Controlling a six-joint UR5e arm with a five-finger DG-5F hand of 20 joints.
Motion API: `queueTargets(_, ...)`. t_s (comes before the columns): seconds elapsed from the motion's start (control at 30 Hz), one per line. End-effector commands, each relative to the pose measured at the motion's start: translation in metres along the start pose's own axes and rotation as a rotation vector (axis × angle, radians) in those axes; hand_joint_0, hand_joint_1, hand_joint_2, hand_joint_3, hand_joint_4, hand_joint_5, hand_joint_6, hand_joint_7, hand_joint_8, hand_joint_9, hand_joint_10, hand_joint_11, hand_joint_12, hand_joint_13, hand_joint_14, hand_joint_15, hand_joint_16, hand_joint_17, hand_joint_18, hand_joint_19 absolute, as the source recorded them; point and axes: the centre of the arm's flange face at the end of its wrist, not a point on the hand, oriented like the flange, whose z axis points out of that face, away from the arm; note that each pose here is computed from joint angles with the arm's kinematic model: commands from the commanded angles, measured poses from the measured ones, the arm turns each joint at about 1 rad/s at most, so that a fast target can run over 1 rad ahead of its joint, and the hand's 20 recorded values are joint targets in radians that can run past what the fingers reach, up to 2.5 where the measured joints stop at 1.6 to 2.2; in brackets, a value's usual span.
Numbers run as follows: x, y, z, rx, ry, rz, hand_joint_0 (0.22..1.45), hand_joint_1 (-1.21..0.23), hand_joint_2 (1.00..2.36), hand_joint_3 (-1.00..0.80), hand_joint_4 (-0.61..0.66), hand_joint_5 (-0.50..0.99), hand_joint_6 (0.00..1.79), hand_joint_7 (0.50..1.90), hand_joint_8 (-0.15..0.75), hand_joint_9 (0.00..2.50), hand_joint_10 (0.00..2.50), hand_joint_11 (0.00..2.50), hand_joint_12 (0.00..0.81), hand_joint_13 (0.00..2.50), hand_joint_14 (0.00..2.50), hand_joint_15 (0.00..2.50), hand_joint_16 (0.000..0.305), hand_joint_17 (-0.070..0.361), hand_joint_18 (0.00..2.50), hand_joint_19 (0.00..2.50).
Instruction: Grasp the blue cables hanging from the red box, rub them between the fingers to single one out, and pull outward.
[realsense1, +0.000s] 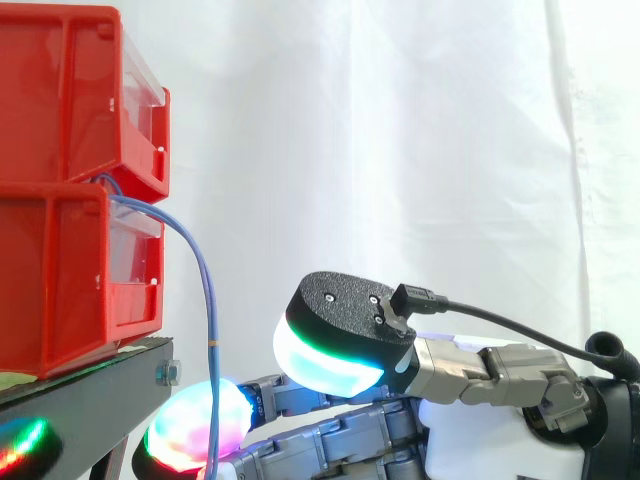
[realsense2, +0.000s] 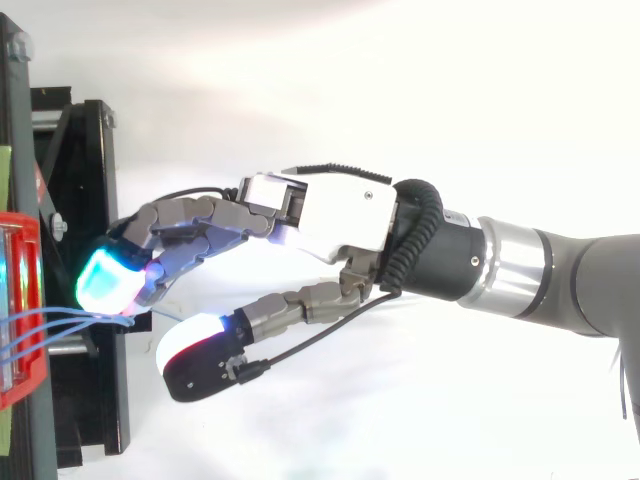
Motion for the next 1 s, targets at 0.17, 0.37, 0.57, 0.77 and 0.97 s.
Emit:
queueTargets(0.17,0.014,0.003,-0.001,-0.014,0.013,-0.008,0.56,-0.77,1.01,-0.36,0.27,-0.10,0.50,1.17,0.314,0.53,0.01,0.42,0.433,0.29,0.01,0.18,0.065,0.147,0.37,0.24)
queueTargets(0.37,0.024,0.004,-0.002,-0.021,0.024,-0.004,0.57,-0.76,1.01,-0.30,0.23,-0.09,0.50,1.28,0.319,0.55,0.01,0.43,0.435,0.31,0.01,0.18,0.065,0.146,0.40,0.25)
queueTargets(0.57,0.030,0.012,0.002,-0.033,0.029,0.003,0.58,-0.76,1.01,-0.27,0.22,-0.09,0.50,1.33,0.322,0.56,0.01,0.45,0.437,0.32,0.01,0.19,0.065,0.146,0.40,0.26)
queueTargets(0.77,0.031,0.017,0.006,-0.033,0.032,0.005,0.57,-0.75,1.01,-0.33,0.23,-0.09,0.54,1.28,0.330,0.58,0.01,0.46,0.442,0.34,0.01,0.20,0.065,0.146,0.44,0.28)
queueTargets(0.97,0.031,0.017,0.006,-0.030,0.032,0.019,0.56,-0.75,1.01,-0.37,0.23,-0.10,0.62,1.19,0.348,0.64,0.01,0.50,0.449,0.40,0.01,0.22,0.064,0.145,0.50,0.31)
